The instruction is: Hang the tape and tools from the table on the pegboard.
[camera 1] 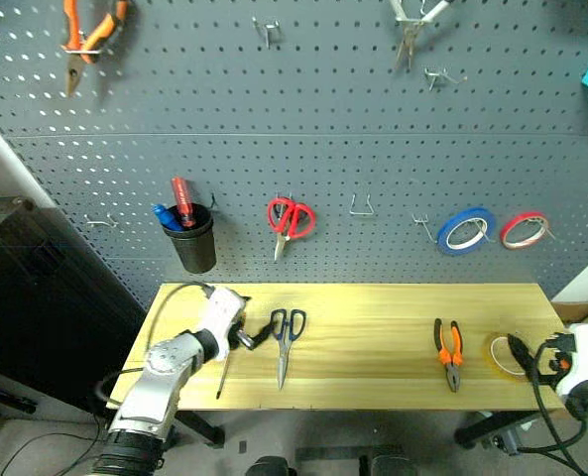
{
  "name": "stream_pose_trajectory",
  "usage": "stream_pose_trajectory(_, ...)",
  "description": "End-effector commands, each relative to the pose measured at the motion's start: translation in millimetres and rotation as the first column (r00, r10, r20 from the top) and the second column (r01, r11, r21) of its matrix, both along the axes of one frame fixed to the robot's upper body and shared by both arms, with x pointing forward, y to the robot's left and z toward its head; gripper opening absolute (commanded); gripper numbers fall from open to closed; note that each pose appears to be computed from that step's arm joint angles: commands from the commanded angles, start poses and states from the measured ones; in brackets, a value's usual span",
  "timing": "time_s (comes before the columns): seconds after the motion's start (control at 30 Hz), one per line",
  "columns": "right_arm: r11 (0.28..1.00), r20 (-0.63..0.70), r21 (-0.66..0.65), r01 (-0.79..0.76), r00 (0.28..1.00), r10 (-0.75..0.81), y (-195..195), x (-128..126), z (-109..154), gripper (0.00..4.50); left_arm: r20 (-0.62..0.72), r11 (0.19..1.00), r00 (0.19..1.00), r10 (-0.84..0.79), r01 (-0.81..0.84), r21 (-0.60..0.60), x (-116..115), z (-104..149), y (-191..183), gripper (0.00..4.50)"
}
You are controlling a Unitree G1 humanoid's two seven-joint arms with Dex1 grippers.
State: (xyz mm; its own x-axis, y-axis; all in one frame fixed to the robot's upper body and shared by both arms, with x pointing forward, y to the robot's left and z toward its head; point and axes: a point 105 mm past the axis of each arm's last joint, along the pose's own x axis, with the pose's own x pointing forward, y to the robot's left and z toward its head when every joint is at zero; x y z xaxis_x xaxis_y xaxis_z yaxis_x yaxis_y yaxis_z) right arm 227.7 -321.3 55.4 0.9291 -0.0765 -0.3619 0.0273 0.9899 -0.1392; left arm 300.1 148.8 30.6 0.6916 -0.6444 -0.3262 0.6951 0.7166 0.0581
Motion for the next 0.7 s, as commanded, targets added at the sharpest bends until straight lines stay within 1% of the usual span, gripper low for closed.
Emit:
stream_pose_trajectory(0.03,0.999,-0.044,-0.023,0.023,0.999,-0.024,-3.0,8.1,2.6,4.5,0.072,0.986,0.984,-0.164,0.165,0.002,1.0,28.3,-29.0,4.48)
stream_pose_trajectory(0.1,1.0,-0.101,-0.018,0.013,0.995,-0.015,-2.6,15.3,-5.8,4.5,0.067,0.933,0.931,-0.359,0.358,0.02,-12.2,37.2,-56.6,4.48)
stream_pose_trajectory(0.13,1.0,-0.118,-0.021,0.009,0.993,-0.012,-2.2,17.9,-7.8,4.5,0.059,0.908,0.906,-0.418,0.417,0.026,-17.5,39.5,-63.5,4.48)
stream_pose_trajectory(0.17,1.0,-0.135,-0.018,0.003,0.991,-0.006,-0.5,21.6,-9.5,4.5,0.081,0.879,0.875,-0.477,0.474,0.047,-21.8,45.6,-70.4,4.48)
stream_pose_trajectory(0.23,1.0,-0.153,-0.009,0.0,0.988,-0.002,2.0,27.5,-11.0,4.5,0.098,0.834,0.829,-0.551,0.547,0.064,-28.1,53.7,-79.1,4.48)
stream_pose_trajectory(0.27,1.0,-0.166,0.018,-0.01,0.986,0.012,4.5,31.8,-13.1,4.5,0.107,0.8,0.793,-0.6,0.593,0.093,-31.8,57.2,-86.0,4.48)
stream_pose_trajectory(0.37,0.998,-0.222,0.051,-0.037,0.974,0.047,2.6,44.8,-25.1,4.5,0.149,0.676,0.659,-0.737,0.715,0.177,-44.3,68.0,-110.3,4.48)
stream_pose_trajectory(0.43,0.998,-0.253,0.057,-0.041,0.966,0.054,-1.1,50.3,-32.6,4.5,0.171,0.634,0.61,-0.774,0.746,0.205,-47.6,74.2,-119.3,4.48)
stream_pose_trajectory(0.5,0.997,-0.285,0.057,-0.052,0.956,0.066,-4.9,55.1,-40.9,4.5,0.202,0.611,0.577,-0.791,0.756,0.233,-48.0,80.7,-126.4,4.48)
stream_pose_trajectory(0.57,0.997,-0.319,0.054,-0.06,0.945,0.074,-8.7,58.9,-49.1,4.5,0.222,0.6,0.559,-0.799,0.76,0.248,-48.5,85.8,-131.2,4.48)
stream_pose_trajectory(0.63,0.997,-0.37,0.022,-0.077,0.926,0.08,-15.3,62.6,-59.3,4.5,0.23,0.59,0.545,-0.807,0.766,0.256,-50.0,87.1,-135.1,4.48)
stream_pose_trajectory(0.7,0.997,-0.391,0.011,-0.078,0.917,0.076,-19.9,66.4,-63.3,4.5,0.23,0.582,0.535,-0.813,0.769,0.264,-51.4,86.6,-135.9,4.48)
